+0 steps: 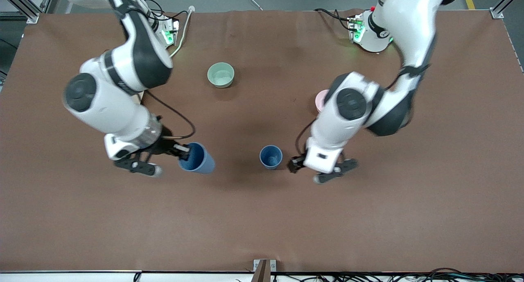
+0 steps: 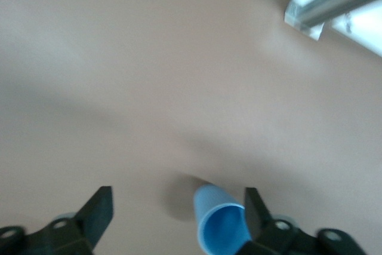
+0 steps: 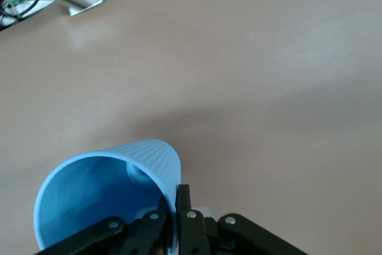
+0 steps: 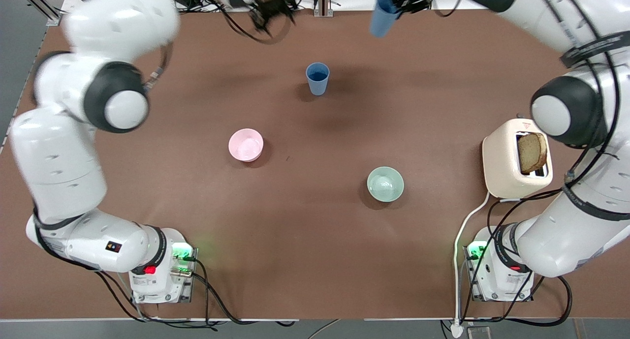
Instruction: Stack blue cups with both arms
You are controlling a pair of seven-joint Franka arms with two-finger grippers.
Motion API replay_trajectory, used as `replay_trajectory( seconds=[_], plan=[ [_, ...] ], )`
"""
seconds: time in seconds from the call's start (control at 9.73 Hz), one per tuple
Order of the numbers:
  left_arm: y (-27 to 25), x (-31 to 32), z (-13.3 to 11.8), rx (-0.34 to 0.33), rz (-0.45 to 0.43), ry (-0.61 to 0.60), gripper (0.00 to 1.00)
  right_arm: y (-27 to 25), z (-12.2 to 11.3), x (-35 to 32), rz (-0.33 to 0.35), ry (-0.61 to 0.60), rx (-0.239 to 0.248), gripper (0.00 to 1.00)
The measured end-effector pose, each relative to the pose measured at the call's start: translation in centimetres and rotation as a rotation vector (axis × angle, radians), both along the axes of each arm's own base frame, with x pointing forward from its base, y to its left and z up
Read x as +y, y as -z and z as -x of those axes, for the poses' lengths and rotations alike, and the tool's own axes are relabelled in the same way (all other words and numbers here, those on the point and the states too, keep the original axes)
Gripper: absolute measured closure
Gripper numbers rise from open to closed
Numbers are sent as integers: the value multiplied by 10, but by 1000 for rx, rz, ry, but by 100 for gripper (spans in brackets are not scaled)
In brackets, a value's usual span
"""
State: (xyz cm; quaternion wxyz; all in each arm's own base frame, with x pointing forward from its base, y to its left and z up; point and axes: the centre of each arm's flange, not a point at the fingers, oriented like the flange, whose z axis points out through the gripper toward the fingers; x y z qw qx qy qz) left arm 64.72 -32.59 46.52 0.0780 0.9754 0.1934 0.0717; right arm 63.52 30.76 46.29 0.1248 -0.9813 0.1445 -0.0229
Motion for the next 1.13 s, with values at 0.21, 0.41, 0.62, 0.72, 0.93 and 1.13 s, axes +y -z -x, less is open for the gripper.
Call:
replay_trajectory(
  seconds=[0.21, 0.41, 0.62, 0.72, 0.93, 1.13],
  plan=[
    [-102, 96, 7, -55, -84, 103, 0, 37, 28, 85, -22, 50, -10, 95],
    [-170, 164, 32, -68, -154, 175, 0, 78, 49, 139, -35, 86, -17, 95],
    [-212, 201, 64, -42, -203, 222, 0, 100, 60, 165, -39, 96, -19, 95],
    [-226, 216, 78, -20, -219, 255, 0, 100, 60, 167, -40, 97, -20, 95],
    [-240, 253, 102, 29, -215, 310, 0, 97, 58, 166, -42, 100, -26, 95],
    [-238, 279, 116, 75, -170, 323, 0, 98, 57, 164, -28, 94, -30, 95]
  ],
)
